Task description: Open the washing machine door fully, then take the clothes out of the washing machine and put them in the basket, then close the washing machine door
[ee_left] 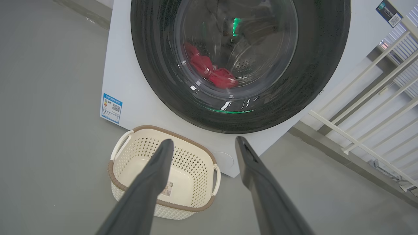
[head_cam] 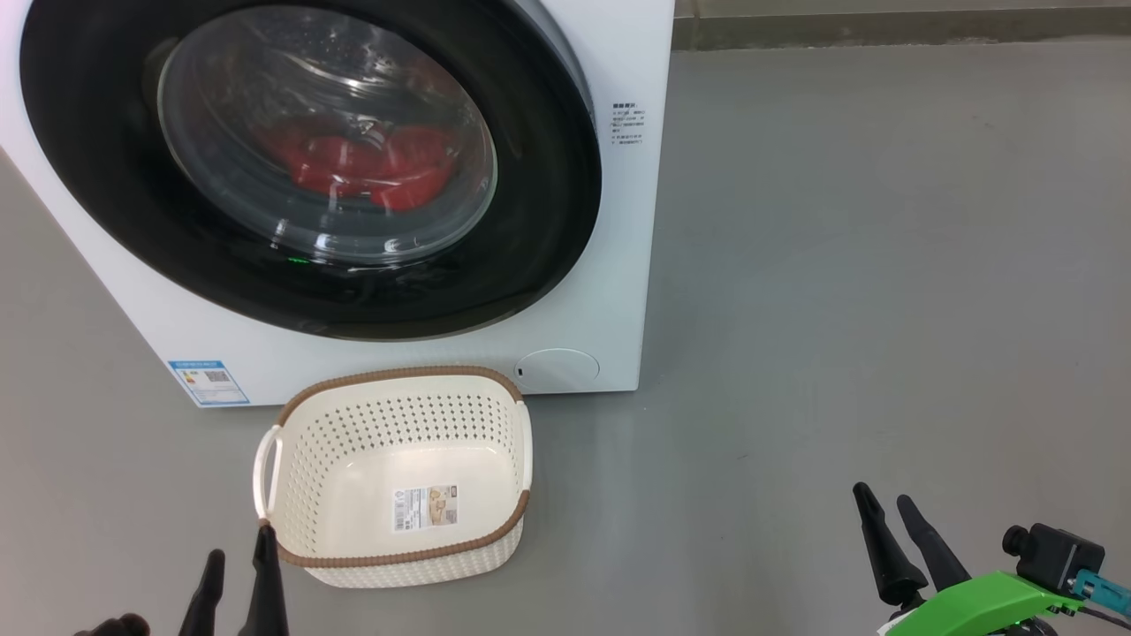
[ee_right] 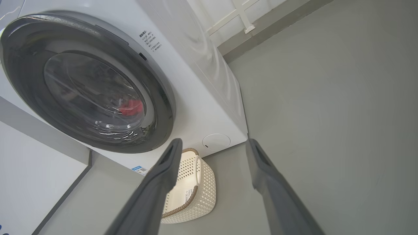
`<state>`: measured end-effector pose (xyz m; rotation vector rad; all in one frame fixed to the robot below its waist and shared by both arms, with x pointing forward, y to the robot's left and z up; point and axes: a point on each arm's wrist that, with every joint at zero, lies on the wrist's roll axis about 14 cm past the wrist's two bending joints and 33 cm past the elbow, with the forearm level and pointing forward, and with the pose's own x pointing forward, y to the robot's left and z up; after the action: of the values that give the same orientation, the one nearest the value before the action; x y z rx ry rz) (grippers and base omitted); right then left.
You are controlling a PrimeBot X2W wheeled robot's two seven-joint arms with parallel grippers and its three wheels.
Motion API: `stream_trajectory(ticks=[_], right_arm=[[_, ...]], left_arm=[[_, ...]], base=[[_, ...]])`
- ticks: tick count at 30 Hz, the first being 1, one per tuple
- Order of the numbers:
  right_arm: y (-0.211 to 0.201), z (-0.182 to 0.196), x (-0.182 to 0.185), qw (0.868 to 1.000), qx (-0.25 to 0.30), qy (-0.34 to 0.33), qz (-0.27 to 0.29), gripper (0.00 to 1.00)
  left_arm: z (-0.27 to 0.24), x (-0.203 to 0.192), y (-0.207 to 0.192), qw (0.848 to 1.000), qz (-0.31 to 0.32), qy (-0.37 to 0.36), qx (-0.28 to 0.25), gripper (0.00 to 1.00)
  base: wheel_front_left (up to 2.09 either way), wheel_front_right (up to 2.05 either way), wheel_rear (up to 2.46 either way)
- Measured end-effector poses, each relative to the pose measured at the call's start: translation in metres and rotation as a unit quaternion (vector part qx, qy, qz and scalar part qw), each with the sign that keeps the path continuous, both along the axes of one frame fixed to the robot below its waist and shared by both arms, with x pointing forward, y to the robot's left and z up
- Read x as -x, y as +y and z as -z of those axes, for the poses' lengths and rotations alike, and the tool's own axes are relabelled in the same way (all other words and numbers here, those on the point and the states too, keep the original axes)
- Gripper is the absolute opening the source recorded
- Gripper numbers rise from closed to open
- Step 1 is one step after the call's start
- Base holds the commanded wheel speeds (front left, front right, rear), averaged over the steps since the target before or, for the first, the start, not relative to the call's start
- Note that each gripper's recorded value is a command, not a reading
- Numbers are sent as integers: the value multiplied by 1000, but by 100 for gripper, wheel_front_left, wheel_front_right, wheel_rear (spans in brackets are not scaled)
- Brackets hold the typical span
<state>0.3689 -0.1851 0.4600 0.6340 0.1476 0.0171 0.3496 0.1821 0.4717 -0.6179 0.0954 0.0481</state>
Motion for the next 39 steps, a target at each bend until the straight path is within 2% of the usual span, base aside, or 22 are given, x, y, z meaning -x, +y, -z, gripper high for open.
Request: stream_trajectory(ticks=[22, 39], right_arm=[[-4, -6, -1, 990, 135, -30, -24, 100], [-5, -12, -1, 970, 231, -56, -43, 100]], left_arm=[[-9, 5, -7, 989, 25, -29, -143, 100], [-15, 10, -16, 968, 47, -55, -239, 100]], base=[[0, 0, 0], [0, 0, 0]])
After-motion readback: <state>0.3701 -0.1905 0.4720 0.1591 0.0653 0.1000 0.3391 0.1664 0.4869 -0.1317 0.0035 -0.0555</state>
